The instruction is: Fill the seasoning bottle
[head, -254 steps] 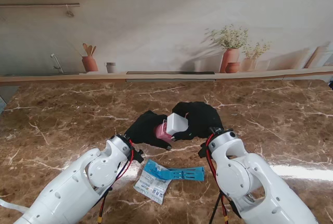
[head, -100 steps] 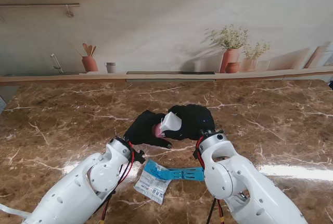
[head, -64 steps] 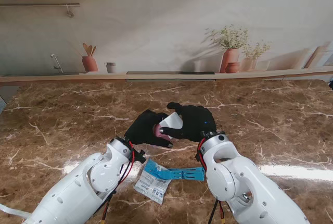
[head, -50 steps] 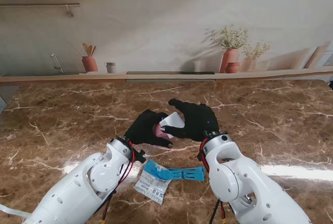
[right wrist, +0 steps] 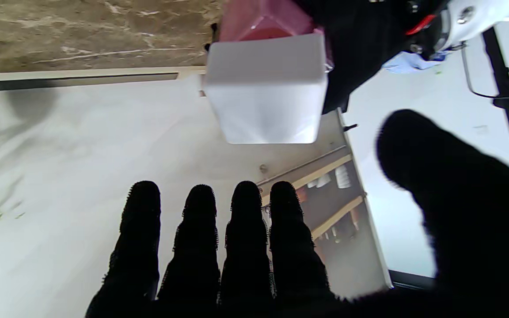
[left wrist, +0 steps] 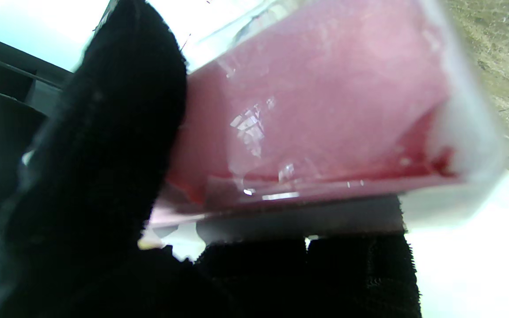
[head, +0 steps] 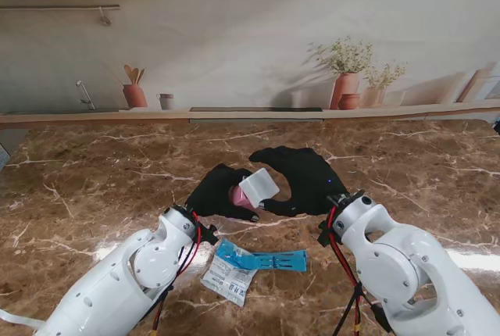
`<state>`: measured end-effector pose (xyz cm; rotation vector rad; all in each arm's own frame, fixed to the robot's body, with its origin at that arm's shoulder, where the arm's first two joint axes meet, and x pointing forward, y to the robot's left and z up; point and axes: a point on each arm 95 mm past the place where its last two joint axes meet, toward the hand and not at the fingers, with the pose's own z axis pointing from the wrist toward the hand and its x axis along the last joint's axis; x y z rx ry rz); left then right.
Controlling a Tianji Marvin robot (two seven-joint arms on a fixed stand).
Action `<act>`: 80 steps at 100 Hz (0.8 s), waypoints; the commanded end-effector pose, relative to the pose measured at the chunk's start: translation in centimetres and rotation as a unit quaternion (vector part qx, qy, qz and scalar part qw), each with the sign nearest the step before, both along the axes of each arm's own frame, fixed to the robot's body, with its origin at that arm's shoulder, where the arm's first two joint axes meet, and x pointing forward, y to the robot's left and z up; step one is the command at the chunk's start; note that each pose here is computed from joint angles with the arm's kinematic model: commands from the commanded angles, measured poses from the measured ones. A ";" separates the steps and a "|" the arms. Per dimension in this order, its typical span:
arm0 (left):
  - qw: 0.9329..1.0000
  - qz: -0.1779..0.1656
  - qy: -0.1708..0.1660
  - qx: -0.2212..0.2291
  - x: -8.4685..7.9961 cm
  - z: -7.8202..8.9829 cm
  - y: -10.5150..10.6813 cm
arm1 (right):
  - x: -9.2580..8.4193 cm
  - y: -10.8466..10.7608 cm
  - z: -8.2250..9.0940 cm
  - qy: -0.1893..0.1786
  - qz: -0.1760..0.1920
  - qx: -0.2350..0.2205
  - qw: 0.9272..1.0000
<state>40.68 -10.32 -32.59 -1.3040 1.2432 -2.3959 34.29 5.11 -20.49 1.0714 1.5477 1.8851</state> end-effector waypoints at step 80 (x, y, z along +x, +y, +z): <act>1.000 -0.010 -0.012 -0.002 -0.4 0.8 -0.4 | 2.9 0.6 -3.4 0.001 -0.048 -0.058 0.997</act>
